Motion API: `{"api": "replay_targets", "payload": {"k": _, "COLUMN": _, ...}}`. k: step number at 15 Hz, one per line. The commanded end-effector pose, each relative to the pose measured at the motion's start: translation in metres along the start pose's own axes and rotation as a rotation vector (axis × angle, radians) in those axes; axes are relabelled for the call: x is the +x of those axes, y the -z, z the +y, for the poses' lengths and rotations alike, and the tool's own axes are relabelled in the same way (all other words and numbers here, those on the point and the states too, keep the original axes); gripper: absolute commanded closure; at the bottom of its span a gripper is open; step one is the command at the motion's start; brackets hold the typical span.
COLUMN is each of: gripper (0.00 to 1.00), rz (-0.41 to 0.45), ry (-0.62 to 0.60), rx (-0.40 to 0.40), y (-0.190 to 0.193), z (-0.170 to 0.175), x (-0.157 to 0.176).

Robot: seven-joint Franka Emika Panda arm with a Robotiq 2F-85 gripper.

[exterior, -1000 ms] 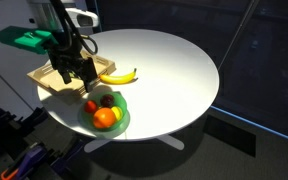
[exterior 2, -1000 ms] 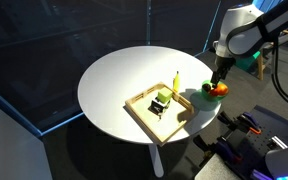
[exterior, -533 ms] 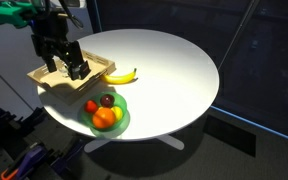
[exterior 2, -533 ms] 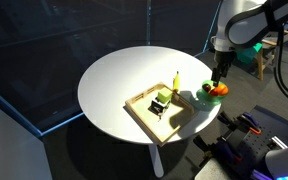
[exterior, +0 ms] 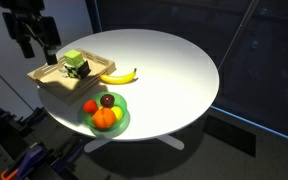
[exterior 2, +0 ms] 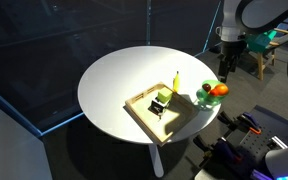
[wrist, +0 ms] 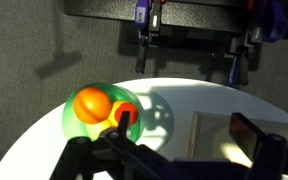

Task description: Put the apple into the bowl

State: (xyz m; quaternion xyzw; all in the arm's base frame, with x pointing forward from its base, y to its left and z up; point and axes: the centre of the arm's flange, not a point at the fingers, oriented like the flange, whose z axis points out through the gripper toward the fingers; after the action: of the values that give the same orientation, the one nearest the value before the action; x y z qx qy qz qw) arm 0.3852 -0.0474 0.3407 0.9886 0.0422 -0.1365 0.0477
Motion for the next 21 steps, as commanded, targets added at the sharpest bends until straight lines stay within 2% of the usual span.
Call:
{"api": "replay_targets", "payload": {"k": 1, "gripper": 0.0, "rz": -0.007, "ry": -0.029, "rx": 0.01, "y": 0.029, "z": -0.014, "x": -0.024}}
{"api": "replay_targets", "payload": {"k": 5, "gripper": 0.0, "rz": 0.004, "ry": -0.039, "rx": 0.033, "y": 0.05, "z": -0.023, "x": -0.033}}
{"api": "replay_targets", "payload": {"k": 17, "gripper": 0.0, "rz": 0.18, "ry": -0.021, "rx": 0.073, "y": 0.114, "z": -0.055, "x": -0.044}}
{"api": "replay_targets", "payload": {"k": 21, "gripper": 0.0, "rz": 0.226, "ry": -0.051, "rx": 0.081, "y": 0.132, "z": -0.06, "x": -0.05}}
